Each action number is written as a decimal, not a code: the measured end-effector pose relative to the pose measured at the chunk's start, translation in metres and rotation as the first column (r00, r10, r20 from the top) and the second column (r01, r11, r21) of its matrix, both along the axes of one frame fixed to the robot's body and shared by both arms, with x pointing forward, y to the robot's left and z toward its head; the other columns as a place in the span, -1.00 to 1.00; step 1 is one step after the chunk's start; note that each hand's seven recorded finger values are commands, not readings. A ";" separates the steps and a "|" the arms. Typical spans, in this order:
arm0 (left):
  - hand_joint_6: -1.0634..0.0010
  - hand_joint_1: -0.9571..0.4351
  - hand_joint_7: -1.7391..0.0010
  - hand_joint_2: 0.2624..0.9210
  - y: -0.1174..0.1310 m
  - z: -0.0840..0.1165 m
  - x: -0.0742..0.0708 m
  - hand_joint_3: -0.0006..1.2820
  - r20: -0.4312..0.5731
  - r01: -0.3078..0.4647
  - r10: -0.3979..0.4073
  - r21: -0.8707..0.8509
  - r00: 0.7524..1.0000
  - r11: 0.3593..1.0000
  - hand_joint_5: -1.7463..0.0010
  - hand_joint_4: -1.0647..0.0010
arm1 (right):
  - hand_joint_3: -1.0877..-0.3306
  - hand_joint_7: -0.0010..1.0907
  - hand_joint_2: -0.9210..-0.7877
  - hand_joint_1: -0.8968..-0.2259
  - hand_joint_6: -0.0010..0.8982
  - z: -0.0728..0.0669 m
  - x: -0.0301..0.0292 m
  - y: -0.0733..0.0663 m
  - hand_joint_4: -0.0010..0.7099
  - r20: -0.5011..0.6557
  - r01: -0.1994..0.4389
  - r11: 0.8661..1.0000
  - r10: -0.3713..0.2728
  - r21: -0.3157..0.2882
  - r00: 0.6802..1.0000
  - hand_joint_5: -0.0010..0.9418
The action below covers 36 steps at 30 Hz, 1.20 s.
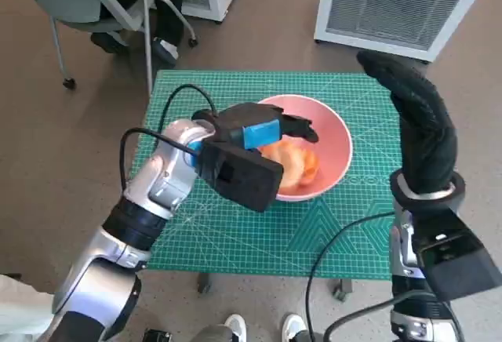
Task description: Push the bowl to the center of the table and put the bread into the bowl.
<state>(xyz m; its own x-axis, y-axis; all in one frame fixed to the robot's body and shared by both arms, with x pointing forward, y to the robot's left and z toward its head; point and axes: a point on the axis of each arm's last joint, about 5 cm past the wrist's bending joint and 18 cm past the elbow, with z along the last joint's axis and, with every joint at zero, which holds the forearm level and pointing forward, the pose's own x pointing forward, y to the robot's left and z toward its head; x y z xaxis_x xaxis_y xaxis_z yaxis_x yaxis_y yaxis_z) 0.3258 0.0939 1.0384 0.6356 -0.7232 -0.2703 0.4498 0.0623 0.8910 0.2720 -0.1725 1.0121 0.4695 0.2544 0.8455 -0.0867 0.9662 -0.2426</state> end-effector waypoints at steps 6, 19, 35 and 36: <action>0.54 -0.04 1.00 0.83 0.005 0.001 -0.001 -0.98 0.019 0.015 -0.014 -0.086 1.000 0.996 1.00 0.89 | -0.05 0.33 -1.00 0.00 -0.99 0.001 -0.0003 -0.001 -0.12 -0.003 0.007 1.000 -0.007 0.004 1.000 -0.99; 0.74 -0.16 1.00 1.00 0.031 0.016 -0.003 -0.70 0.124 0.049 0.016 -0.501 0.992 0.864 0.99 0.89 | -0.03 0.31 -1.00 0.02 -0.97 0.002 -0.0001 -0.005 -0.10 -0.002 0.025 1.000 -0.025 0.013 1.000 -0.98; 0.62 -0.28 0.94 1.00 0.038 -0.023 -0.024 -0.34 0.064 0.026 0.080 -0.912 0.995 0.410 0.94 0.67 | -0.05 0.27 -1.00 -0.01 -0.97 0.013 0.0028 -0.004 -0.16 0.025 0.043 0.999 -0.044 0.033 0.999 -1.00; 0.62 -0.29 0.93 1.00 0.039 -0.025 -0.025 -0.34 0.060 0.023 0.080 -0.916 0.995 0.400 0.94 0.67 | -0.05 0.27 -1.00 -0.01 -0.97 0.014 0.0028 -0.003 -0.16 0.026 0.044 0.998 -0.045 0.034 0.999 -1.00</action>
